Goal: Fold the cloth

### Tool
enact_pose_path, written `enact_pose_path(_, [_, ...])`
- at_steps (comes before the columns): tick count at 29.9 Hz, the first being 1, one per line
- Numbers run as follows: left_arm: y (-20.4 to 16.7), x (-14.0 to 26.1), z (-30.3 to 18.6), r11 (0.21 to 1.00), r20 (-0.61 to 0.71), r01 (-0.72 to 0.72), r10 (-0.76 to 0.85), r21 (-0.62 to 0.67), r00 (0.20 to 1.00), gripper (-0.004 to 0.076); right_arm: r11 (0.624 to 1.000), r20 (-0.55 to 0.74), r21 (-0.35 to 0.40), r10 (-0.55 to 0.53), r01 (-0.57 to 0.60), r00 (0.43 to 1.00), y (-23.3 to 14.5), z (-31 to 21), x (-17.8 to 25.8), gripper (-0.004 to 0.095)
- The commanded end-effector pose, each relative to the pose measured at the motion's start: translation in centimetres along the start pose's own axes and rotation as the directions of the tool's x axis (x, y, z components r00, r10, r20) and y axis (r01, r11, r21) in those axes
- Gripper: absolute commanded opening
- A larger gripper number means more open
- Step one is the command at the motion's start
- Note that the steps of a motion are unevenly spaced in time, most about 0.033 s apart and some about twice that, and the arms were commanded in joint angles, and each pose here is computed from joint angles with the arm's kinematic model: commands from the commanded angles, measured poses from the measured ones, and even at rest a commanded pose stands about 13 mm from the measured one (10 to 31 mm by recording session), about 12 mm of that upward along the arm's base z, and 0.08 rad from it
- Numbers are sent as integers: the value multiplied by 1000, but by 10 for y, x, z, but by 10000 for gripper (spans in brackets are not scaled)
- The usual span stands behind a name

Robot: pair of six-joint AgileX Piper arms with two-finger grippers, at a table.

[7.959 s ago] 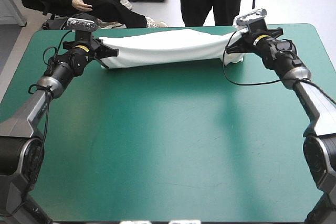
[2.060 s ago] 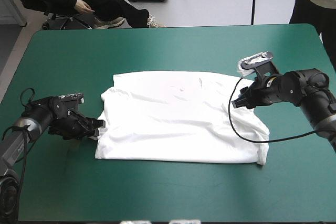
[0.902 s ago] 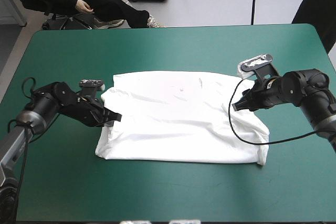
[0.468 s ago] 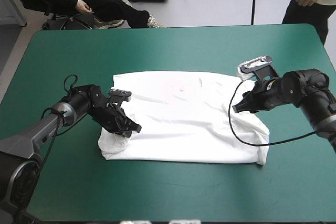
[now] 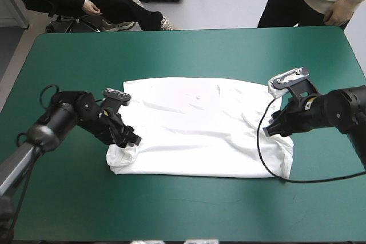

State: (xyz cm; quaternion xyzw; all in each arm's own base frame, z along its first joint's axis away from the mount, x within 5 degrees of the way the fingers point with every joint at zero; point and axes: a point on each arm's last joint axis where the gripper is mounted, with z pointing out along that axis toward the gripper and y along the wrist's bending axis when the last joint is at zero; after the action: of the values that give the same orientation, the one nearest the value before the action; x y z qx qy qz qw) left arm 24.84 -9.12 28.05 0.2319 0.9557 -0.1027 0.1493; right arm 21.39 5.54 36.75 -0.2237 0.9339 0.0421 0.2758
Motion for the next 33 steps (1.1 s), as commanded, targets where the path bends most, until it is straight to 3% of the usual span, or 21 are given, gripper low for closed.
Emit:
enact_pose_path(1, [-2, 18, -38, 994, 96, 42, -32, -102, 995, 412, 1000, 19, 9, 22, -22, 1000, 4, -11, 17, 533])
enact_pose_path(6, [-1, 46, -19, 985, 30, 129, -126, -116, 992, 412, 997, -40, 24, 70, -69, 997, 8, 5, 51, 533])
enact_pose_path(15, [17, 64, 25, 951, 75, 284, -276, -126, 958, 412, 995, -80, 19, 96, -95, 992, 13, 28, 82, 531])
enact_pose_path(26, [24, 64, 74, 951, -119, 305, -309, -48, 944, 403, 994, -79, 24, 104, -103, 991, 13, 34, 85, 531])
enact_pose_path(28, [23, 65, 75, 955, -135, 295, -297, -40, 945, 347, 992, -88, 26, 123, -122, 988, 13, 34, 86, 531])
enact_pose_path(33, [22, 67, 75, 964, -151, 263, -265, -35, 952, 37, 988, -99, 46, 149, -145, 984, 12, 34, 88, 531])
